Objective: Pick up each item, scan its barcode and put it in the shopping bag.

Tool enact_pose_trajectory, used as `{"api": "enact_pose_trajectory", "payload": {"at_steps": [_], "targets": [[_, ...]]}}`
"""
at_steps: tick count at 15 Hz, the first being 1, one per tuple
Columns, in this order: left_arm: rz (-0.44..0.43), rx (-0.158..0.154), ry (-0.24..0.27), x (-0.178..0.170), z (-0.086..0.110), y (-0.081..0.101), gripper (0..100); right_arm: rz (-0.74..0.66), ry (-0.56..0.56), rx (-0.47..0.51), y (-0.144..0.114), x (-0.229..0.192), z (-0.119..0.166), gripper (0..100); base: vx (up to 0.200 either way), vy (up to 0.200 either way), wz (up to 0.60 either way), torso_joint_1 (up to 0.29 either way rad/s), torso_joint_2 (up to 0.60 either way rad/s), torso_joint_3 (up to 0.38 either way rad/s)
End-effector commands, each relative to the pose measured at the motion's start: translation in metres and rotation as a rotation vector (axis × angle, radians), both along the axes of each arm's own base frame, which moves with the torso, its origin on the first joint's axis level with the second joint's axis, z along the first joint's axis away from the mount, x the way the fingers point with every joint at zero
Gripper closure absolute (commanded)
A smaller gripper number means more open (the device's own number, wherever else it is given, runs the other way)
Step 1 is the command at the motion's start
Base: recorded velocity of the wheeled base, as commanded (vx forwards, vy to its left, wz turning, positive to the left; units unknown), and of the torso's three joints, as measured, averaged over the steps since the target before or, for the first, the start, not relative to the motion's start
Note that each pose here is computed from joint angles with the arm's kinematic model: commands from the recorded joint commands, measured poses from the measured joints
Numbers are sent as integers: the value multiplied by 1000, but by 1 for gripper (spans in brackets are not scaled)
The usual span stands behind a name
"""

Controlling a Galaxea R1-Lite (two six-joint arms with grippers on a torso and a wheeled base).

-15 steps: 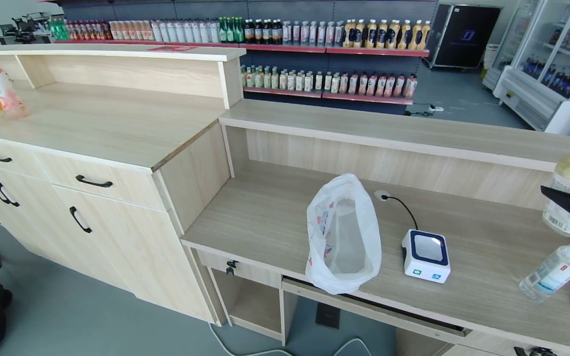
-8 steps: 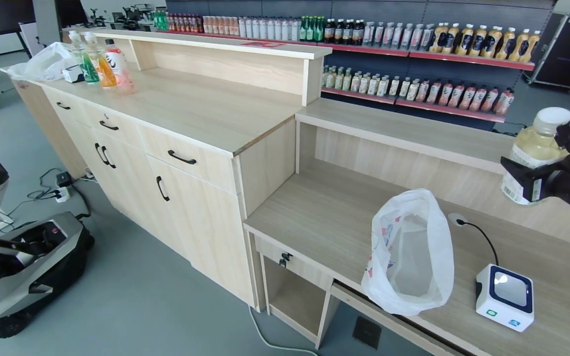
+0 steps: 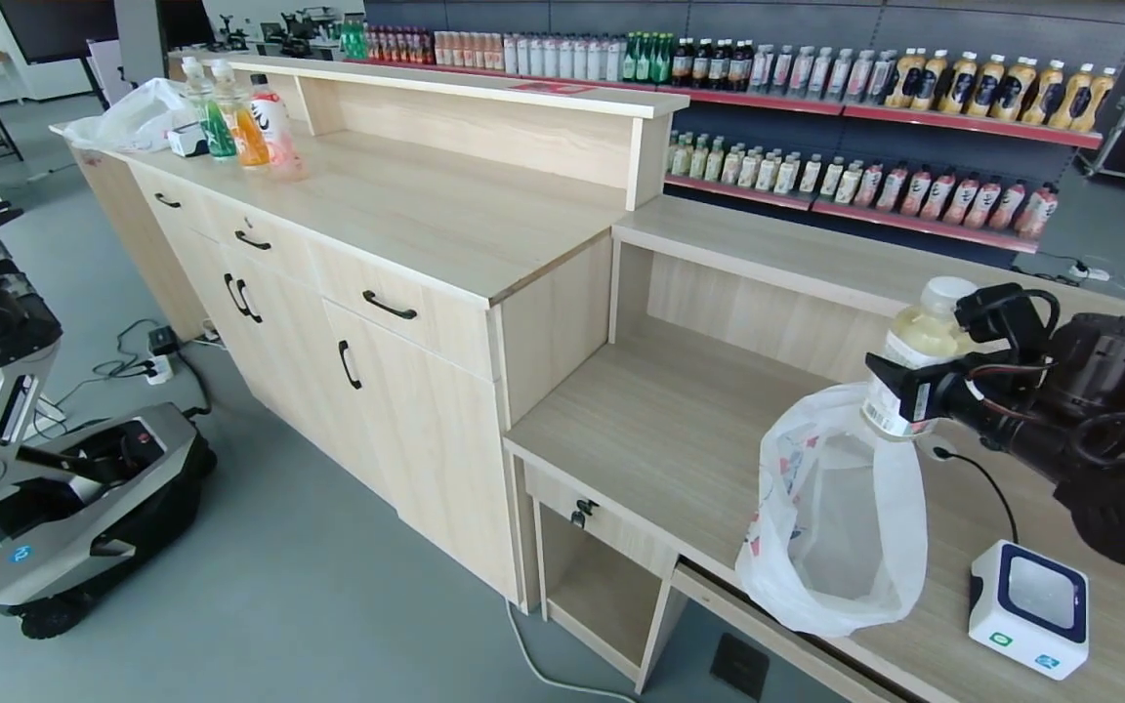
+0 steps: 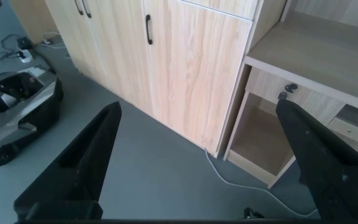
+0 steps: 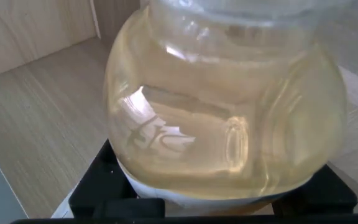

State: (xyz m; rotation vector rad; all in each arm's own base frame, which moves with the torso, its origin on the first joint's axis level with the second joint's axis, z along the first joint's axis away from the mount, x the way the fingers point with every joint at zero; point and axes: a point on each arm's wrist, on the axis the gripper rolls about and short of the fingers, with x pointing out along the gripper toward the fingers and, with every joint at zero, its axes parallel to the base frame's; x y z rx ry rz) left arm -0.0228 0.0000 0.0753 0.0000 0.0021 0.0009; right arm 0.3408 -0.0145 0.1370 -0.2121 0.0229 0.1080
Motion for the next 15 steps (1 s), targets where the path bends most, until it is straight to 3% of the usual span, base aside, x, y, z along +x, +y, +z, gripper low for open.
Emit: {"api": "enact_pose_trajectory", "payload": {"at_steps": [1,9,15], "targets": [[1,0,-1,0,0,0,0,22,48,12,7,30,-38,100,0,0,0,0,0,0],[1,0,-1,0,0,0,0,39,122,7,12,64,-93,100,0,0,0,0,0,0],[1,0,-1,0,0,0,0,32,111,-10,9,74,-111,100,0,0,0,0,0,0]]}}
